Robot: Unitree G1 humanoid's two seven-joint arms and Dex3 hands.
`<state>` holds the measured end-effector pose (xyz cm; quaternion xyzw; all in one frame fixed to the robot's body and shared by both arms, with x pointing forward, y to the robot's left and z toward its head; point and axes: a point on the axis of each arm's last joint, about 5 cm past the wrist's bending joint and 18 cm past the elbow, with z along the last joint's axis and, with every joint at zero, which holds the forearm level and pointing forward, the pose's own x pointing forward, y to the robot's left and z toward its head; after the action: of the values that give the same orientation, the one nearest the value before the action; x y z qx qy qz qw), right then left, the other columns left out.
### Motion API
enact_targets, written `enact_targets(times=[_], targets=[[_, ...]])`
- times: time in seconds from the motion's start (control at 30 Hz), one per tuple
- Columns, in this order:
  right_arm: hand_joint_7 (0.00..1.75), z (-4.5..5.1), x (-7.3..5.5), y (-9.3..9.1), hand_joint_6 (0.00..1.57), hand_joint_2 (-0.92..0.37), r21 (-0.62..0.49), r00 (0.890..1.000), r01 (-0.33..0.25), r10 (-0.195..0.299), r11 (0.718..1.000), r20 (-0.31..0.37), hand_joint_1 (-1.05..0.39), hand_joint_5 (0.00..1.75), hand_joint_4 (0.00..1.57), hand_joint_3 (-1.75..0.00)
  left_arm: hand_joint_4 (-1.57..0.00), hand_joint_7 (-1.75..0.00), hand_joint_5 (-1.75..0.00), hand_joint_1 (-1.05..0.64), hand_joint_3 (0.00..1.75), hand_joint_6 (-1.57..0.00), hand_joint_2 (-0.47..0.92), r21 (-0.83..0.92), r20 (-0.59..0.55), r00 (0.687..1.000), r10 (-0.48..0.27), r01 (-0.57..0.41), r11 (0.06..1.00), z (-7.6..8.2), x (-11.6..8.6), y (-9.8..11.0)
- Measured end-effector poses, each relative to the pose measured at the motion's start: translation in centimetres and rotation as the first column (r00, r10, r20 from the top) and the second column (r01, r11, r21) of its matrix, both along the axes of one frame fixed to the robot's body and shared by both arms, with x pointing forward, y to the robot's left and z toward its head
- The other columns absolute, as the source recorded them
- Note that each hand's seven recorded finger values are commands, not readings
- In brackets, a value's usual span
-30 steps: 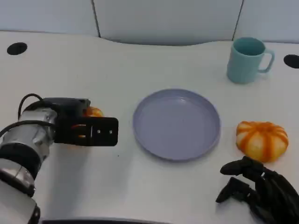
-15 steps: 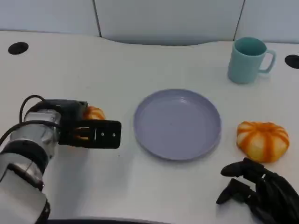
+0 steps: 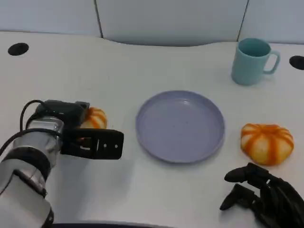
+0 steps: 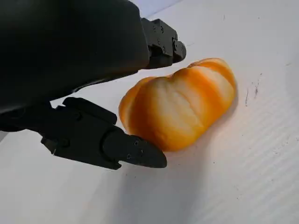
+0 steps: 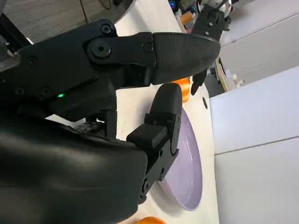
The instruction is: Grasp the bread from the table and place it into the plate.
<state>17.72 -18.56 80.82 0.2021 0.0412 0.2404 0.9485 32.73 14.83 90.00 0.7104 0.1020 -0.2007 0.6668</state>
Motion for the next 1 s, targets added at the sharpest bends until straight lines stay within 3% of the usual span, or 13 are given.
enact_targets(times=[0.23,0.27,0.33,0.43,0.53,0.57,0.7,0.73,0.8,0.87,0.9,0.93,1.0], targets=[[0.99,0.00,-0.1,0.0,0.57,-0.92,0.000,1.000,0.003,-0.003,1.000,0.000,-0.50,1.35,0.60,-0.43,-0.35,-0.17,-0.30,-0.39,0.02,-0.45,0.92,0.010,0.051,0.998,-0.028,0.027,1.000,-0.7,-0.4,0.0],[0.99,0.01,-0.1,0.0,0.57,-0.92,0.000,1.000,0.004,-0.004,1.000,-0.001,-0.49,1.35,0.59,-0.43,-0.36,-0.28,-0.48,-0.33,0.02,-0.53,0.92,0.009,0.058,0.998,-0.029,0.029,1.000,-0.7,-0.5,0.0],[0.99,0.01,-0.1,0.0,0.57,-0.92,-0.001,1.000,0.006,-0.006,1.000,-0.001,-0.48,1.35,0.59,-0.44,-0.30,-0.53,-0.80,-0.30,0.02,-0.49,0.92,-0.005,0.066,0.997,-0.028,0.029,1.000,-0.8,-0.5,0.0],[0.99,0.01,-0.1,0.0,0.57,-0.92,-0.001,1.000,0.007,-0.007,1.000,-0.002,-0.48,1.35,0.58,-0.44,-0.36,-1.17,-1.34,-0.22,0.00,-0.40,0.92,-0.046,0.082,0.997,-0.017,0.020,0.999,-0.9,-0.6,0.1],[0.99,0.02,-0.2,0.0,0.57,-0.92,-0.001,1.000,0.007,-0.007,1.000,-0.002,-0.49,1.36,0.58,-0.44,-0.56,-1.28,-1.62,-0.13,0.01,-0.38,0.92,-0.089,0.115,0.993,-0.008,0.018,0.996,-1.3,-0.9,0.3],[0.99,0.03,-0.2,-0.1,0.57,-0.92,-0.002,1.000,0.008,-0.008,1.000,-0.003,-0.48,1.36,0.58,-0.44,-0.62,-1.44,-1.69,-0.11,0.04,-0.38,0.92,-0.097,0.125,0.992,-0.005,0.018,0.995,-1.4,-1.0,0.4],[0.99,0.04,-0.4,-0.1,0.57,-0.92,-0.003,1.000,0.010,-0.010,1.000,-0.001,-0.48,1.37,0.58,-0.45,-0.71,-1.71,-1.74,-0.09,0.10,-0.44,0.92,-0.109,0.151,0.988,-0.007,0.023,0.994,-1.6,-1.1,0.5],[0.99,0.05,-0.4,-0.1,0.57,-0.92,-0.003,1.000,0.010,-0.010,1.000,-0.001,-0.48,1.37,0.58,-0.45,-0.64,-1.43,-1.70,-0.09,0.12,-0.51,0.92,-0.112,0.161,0.987,-0.007,0.025,0.993,-1.7,-1.2,0.5],[0.99,0.07,-0.4,-0.1,0.57,-0.92,-0.003,1.000,0.011,-0.011,1.000,0.001,-0.48,1.37,0.58,-0.45,-0.63,-1.07,-1.48,-0.08,0.14,-0.60,0.92,-0.113,0.168,0.986,-0.005,0.025,0.993,-1.9,-1.3,0.6],[0.99,0.10,-0.5,-0.1,0.57,-0.92,-0.004,1.000,0.012,-0.012,1.000,0.001,-0.48,1.37,0.58,-0.45,-0.67,-0.89,-1.26,-0.06,0.15,-0.67,0.92,-0.113,0.169,0.986,-0.005,0.024,0.993,-1.9,-1.3,0.6],[0.99,0.11,-0.5,-0.1,0.57,-0.92,-0.005,1.000,0.014,-0.014,1.000,0.001,-0.48,1.37,0.58,-0.45,-0.65,-1.27,-1.49,-0.05,0.15,-0.58,0.92,-0.114,0.170,0.985,-0.004,0.024,0.993,-1.9,-1.3,0.6],[0.99,0.12,-0.5,-0.1,0.56,-0.92,-0.006,1.000,0.016,-0.016,1.000,-0.001,-0.48,1.37,0.58,-0.45,-0.66,-1.50,-1.62,-0.04,0.14,-0.53,0.92,-0.118,0.172,0.985,-0.002,0.023,0.993,-1.9,-1.3,0.6],[1.00,0.10,-0.6,-0.1,0.57,-0.92,-0.006,1.000,0.017,-0.017,1.000,-0.006,-0.48,1.37,0.58,-0.45,-0.71,-1.69,-1.72,-0.02,0.14,-0.49,0.92,-0.139,0.184,0.983,0.007,0.019,0.990,-2.0,-1.4,0.7]])
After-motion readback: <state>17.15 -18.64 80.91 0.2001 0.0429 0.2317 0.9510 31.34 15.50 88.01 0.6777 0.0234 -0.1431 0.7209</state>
